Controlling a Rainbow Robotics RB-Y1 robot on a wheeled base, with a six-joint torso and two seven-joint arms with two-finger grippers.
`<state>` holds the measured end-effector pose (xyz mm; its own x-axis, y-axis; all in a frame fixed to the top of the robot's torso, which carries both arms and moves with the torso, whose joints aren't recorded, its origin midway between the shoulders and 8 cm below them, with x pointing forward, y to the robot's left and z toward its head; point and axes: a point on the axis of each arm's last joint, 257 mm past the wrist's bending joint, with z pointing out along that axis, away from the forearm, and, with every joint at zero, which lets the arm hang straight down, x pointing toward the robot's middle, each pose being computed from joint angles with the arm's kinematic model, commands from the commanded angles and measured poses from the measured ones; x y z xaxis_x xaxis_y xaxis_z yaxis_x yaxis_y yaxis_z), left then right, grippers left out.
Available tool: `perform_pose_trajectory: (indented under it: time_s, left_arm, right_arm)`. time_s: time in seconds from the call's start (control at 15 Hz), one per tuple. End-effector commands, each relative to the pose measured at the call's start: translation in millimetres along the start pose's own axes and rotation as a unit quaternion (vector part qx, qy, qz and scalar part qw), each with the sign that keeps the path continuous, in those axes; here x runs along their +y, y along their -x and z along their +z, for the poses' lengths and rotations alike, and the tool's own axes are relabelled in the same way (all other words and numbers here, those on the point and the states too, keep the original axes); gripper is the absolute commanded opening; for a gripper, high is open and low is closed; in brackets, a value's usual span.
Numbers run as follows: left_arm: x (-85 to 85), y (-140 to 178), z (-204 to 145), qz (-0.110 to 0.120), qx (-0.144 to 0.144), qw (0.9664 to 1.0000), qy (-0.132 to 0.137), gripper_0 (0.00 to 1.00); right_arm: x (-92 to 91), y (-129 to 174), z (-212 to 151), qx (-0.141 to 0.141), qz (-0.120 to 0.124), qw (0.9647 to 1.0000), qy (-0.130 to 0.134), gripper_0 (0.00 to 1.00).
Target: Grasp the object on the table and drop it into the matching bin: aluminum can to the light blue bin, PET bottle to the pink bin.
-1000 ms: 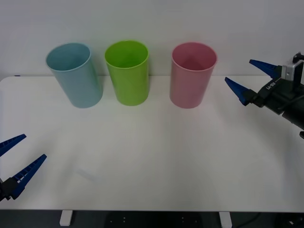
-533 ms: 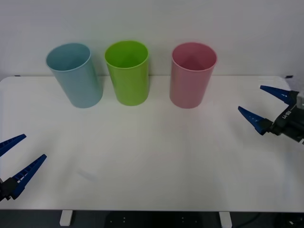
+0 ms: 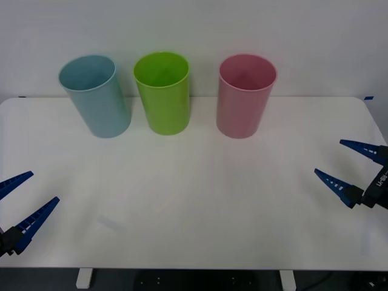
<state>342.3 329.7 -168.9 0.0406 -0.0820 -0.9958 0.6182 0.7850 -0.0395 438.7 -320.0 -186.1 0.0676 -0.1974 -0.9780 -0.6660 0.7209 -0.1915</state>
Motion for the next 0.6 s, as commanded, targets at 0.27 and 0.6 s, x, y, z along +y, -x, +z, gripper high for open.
perform_pose_trajectory:
  time_s: [0.27,0.6]
  left_arm:
    - [0.0,0,0,0.0,0.0,1.0,0.0,1.0]
    - [0.0,0,0,0.0,0.0,1.0,0.0,1.0]
  right_arm:
    - [20.9,-12,-19,-0.008,0.037,0.9992,0.011,1.0]
    - [29.0,-19,-23,-0.005,0.048,0.9987,0.013,1.0]
